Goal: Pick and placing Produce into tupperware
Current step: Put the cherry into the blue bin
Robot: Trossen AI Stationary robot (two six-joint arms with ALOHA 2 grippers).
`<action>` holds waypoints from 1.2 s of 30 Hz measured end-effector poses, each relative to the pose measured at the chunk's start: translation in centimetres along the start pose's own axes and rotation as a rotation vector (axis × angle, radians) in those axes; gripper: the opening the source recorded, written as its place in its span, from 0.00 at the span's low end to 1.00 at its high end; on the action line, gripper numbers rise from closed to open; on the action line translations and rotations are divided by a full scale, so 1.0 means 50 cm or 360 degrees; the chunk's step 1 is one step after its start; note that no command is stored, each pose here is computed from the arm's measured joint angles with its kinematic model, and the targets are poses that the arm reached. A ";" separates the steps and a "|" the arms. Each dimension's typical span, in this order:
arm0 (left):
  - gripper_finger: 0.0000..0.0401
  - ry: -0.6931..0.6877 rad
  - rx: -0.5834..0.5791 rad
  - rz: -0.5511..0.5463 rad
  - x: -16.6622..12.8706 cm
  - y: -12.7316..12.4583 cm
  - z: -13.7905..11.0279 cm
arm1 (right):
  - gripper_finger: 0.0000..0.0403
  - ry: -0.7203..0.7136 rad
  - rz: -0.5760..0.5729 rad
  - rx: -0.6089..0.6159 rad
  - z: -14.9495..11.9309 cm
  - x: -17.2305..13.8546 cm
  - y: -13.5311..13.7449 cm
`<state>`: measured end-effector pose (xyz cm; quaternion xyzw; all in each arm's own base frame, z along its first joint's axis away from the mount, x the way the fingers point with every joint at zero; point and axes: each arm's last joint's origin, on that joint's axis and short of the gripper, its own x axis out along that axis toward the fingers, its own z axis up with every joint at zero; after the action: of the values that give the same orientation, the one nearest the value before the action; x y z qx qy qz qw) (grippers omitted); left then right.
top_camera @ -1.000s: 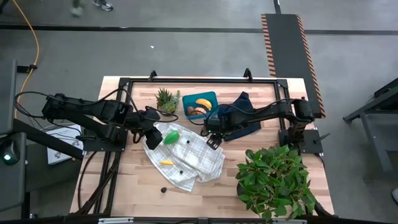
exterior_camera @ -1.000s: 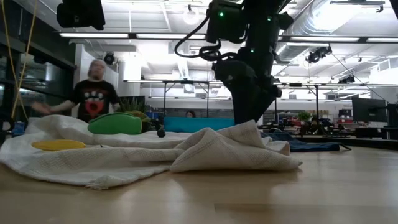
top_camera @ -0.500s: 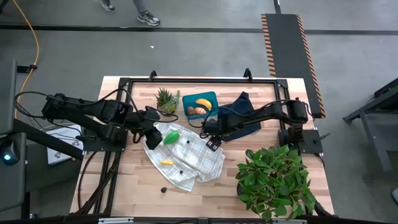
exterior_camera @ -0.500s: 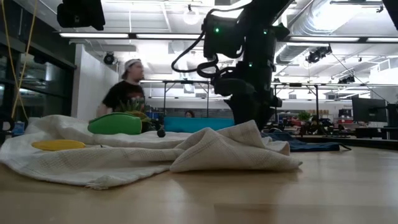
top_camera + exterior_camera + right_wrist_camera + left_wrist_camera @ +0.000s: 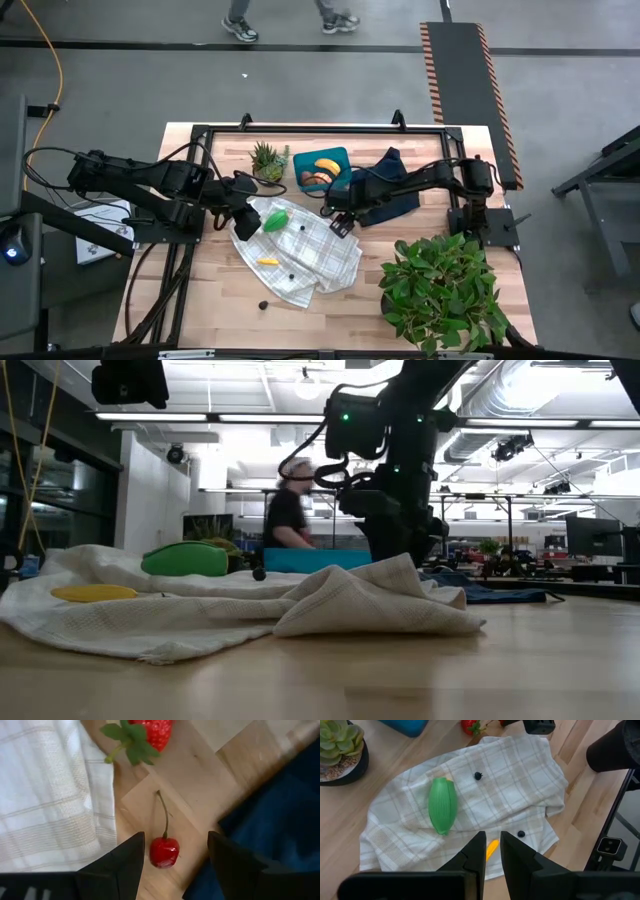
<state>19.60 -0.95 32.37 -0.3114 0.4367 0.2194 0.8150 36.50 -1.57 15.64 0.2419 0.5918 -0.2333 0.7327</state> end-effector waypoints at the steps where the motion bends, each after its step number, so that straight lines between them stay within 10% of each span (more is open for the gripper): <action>1: 0.12 0.0000 0.0000 0.0000 0.000 0.000 0.000 | 0.51 0.0006 0.0007 0.0000 0.001 0.000 -0.002; 36: 0.12 0.0018 0.0000 -0.0016 0.000 -0.001 -0.001 | 0.51 0.0075 0.0082 -0.0090 0.002 0.004 -0.005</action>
<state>19.60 -0.99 32.36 -0.3149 0.4397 0.2135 0.8136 36.47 -1.86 15.42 0.2418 0.6089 -0.1917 0.7308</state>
